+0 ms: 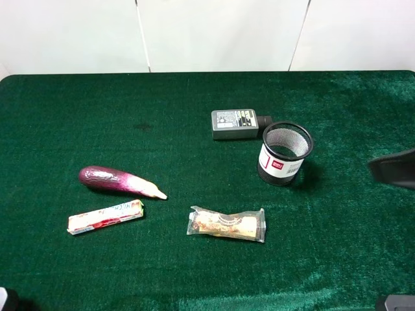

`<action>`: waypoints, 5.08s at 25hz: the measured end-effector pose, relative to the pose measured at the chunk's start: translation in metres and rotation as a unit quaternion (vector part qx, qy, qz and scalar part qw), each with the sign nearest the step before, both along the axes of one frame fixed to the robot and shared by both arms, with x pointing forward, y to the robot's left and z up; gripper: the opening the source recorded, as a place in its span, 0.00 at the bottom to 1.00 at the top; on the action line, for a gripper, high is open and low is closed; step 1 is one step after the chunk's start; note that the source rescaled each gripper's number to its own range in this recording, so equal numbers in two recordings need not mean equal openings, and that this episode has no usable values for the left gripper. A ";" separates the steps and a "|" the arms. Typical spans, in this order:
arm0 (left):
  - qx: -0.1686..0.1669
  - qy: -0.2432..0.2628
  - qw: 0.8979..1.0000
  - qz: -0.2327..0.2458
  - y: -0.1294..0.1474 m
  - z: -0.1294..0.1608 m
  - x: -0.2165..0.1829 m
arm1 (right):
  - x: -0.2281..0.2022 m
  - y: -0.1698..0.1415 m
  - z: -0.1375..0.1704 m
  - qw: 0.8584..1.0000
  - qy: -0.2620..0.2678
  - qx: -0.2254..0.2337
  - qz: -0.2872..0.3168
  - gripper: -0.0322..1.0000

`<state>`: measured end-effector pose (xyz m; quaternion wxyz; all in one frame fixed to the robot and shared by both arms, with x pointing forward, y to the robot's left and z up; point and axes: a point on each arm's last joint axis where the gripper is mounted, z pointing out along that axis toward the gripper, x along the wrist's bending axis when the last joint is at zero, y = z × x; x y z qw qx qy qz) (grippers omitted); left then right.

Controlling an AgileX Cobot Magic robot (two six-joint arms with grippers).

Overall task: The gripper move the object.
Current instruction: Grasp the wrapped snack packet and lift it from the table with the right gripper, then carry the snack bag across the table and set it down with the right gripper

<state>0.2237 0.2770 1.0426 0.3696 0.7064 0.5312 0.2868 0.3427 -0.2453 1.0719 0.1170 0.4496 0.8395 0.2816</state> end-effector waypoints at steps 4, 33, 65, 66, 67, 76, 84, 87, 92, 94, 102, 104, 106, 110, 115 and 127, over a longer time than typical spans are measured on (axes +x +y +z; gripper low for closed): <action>0.000 0.000 1.000 0.000 0.000 0.000 0.000 | 0.010 0.019 -0.011 0.996 0.032 -0.039 0.069 1.00; 0.000 0.000 1.000 0.000 0.000 0.000 0.000 | 0.044 0.138 -0.121 0.945 0.066 -0.169 0.274 1.00; 0.000 0.000 1.000 0.000 0.000 0.000 0.000 | 0.058 0.181 -0.203 0.923 0.096 -0.210 0.307 0.96; 0.000 0.000 1.000 0.000 0.000 0.000 0.000 | 0.058 0.181 -0.203 0.924 0.096 -0.210 0.306 0.96; 0.000 0.000 1.000 0.000 0.000 0.000 0.000 | 0.059 0.182 -0.203 0.924 0.095 -0.209 0.306 0.96; 0.000 0.000 1.000 0.000 0.000 0.000 0.000 | 0.059 0.181 -0.205 0.929 0.101 -0.209 0.288 0.59; 0.000 0.000 1.000 0.000 0.000 0.000 0.000 | 0.059 0.181 -0.205 0.928 0.103 -0.211 0.289 0.17; 0.000 0.000 1.000 0.000 0.000 0.000 0.000 | 0.059 0.181 -0.205 0.928 0.105 -0.212 0.289 0.06; 0.000 0.000 1.000 0.000 0.000 0.000 0.000 | 0.059 0.181 -0.205 0.927 0.107 -0.213 0.288 0.06; 0.000 0.000 1.000 0.000 0.000 0.000 0.000 | 0.059 0.181 -0.205 0.927 0.107 -0.214 0.288 0.06; 0.000 0.000 1.000 0.000 0.000 0.000 0.000 | 0.057 0.179 -0.184 0.924 0.126 -0.223 0.285 0.04; 0.000 0.000 1.000 0.000 0.000 0.000 0.000 | 0.059 0.183 -0.169 0.924 0.131 -0.221 0.282 0.04; 0.000 0.000 1.000 0.000 0.000 0.000 0.000 | 0.060 0.187 -0.152 0.925 0.138 -0.218 0.279 0.04; 0.000 0.000 1.000 0.000 0.000 0.000 0.000 | 0.063 0.192 -0.111 0.924 0.145 -0.217 0.280 0.04; 0.000 0.000 1.000 0.000 0.000 0.000 0.000 | 0.073 0.187 -0.062 0.927 0.157 -0.216 0.265 0.04; 0.000 0.000 1.000 0.000 0.000 0.000 0.000 | 0.143 0.132 -0.002 0.962 0.122 -0.188 0.159 0.04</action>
